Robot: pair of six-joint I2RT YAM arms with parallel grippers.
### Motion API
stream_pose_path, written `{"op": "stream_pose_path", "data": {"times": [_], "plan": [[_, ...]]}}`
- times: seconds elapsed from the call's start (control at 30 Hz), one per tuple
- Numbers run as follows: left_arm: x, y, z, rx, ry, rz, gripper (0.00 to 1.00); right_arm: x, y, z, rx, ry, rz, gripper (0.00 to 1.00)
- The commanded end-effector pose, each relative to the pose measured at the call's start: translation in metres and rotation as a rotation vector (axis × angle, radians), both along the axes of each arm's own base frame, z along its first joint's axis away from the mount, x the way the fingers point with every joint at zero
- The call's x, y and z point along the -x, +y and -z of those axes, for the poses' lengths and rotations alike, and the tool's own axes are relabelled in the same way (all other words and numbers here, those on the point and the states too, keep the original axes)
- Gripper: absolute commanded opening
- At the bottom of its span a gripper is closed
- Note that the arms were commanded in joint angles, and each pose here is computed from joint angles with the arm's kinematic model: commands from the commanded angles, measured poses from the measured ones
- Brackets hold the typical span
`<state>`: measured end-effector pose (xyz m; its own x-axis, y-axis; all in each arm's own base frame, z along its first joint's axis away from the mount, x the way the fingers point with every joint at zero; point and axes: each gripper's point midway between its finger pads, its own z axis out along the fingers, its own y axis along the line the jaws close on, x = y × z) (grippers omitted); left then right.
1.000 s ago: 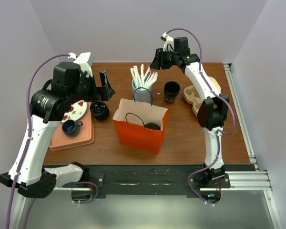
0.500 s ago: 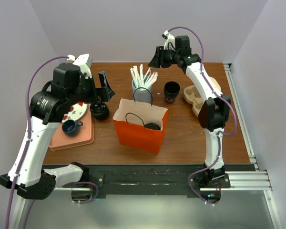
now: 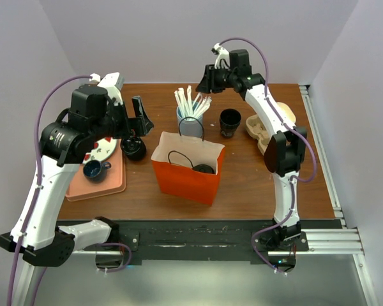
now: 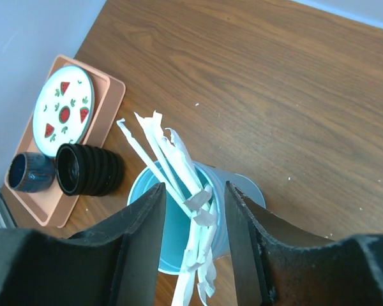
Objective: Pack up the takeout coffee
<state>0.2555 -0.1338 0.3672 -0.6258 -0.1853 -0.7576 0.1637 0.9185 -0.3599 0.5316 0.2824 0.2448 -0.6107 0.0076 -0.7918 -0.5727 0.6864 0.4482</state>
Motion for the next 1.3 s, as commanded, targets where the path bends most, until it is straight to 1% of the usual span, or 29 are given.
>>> {"op": "stream_pose_path", "data": {"times": [0.0, 0.03, 0.07, 0.17, 0.23, 0.37, 0.6, 0.73, 0.9, 0.93, 1.0, 1.03, 1.1, 1.13, 1.17, 1.2, 1.23, 1.27], "plan": [[0.000, 0.002, -0.005, 0.009, -0.017, -0.012, 1.00, 0.009, 0.002, -0.020, 0.027, -0.053, 0.004, 0.36], [0.000, 0.002, -0.004, 0.008, -0.012, -0.010, 1.00, 0.007, -0.001, -0.019, 0.037, -0.054, 0.021, 0.33], [0.000, 0.002, -0.004, 0.008, -0.014, -0.010, 1.00, 0.006, -0.002, -0.021, 0.040, -0.059, 0.027, 0.22], [0.000, 0.003, -0.003, -0.002, -0.013, -0.006, 1.00, 0.004, -0.006, -0.033, 0.051, -0.095, 0.049, 0.04], [0.000, 0.003, -0.002, -0.007, -0.012, -0.005, 1.00, 0.005, -0.007, -0.047, 0.038, -0.126, 0.053, 0.00], [-0.002, 0.003, -0.001, -0.015, -0.017, -0.001, 1.00, 0.009, -0.007, -0.072, 0.007, -0.169, 0.051, 0.00], [-0.005, 0.003, 0.001, -0.031, -0.030, 0.013, 1.00, 0.024, -0.018, -0.118, 0.005, -0.234, 0.081, 0.00], [-0.006, 0.004, -0.001, -0.044, -0.044, 0.019, 1.00, 0.039, -0.037, -0.159, 0.030, -0.274, 0.158, 0.00], [-0.007, 0.004, -0.003, -0.067, -0.061, 0.042, 1.00, 0.066, -0.062, -0.212, -0.002, -0.357, 0.258, 0.00], [-0.008, 0.004, -0.004, -0.071, -0.068, 0.044, 1.00, 0.079, -0.069, -0.229, -0.016, -0.387, 0.273, 0.00], [-0.009, 0.005, -0.008, -0.070, -0.089, 0.042, 1.00, 0.093, -0.076, -0.249, -0.032, -0.431, 0.284, 0.00], [-0.009, 0.005, -0.010, -0.072, -0.100, 0.047, 1.00, 0.107, -0.080, -0.267, -0.052, -0.473, 0.282, 0.00], [-0.010, 0.003, -0.015, -0.065, -0.127, 0.057, 1.00, 0.126, -0.081, -0.286, -0.082, -0.513, 0.259, 0.00], [-0.008, 0.002, -0.016, -0.062, -0.137, 0.068, 1.00, 0.134, -0.080, -0.290, -0.090, -0.525, 0.236, 0.00], [-0.009, 0.001, -0.015, -0.060, -0.137, 0.073, 1.00, 0.154, -0.082, -0.305, -0.106, -0.565, 0.207, 0.00], [-0.008, 0.001, -0.018, -0.058, -0.149, 0.075, 1.00, 0.171, -0.075, -0.311, -0.118, -0.584, 0.139, 0.00], [-0.008, 0.003, -0.017, -0.062, -0.151, 0.071, 1.00, 0.182, -0.068, -0.306, -0.100, -0.595, 0.089, 0.00], [-0.008, 0.003, -0.017, -0.063, -0.151, 0.068, 1.00, 0.206, -0.071, -0.318, -0.116, -0.634, 0.059, 0.00]]}}
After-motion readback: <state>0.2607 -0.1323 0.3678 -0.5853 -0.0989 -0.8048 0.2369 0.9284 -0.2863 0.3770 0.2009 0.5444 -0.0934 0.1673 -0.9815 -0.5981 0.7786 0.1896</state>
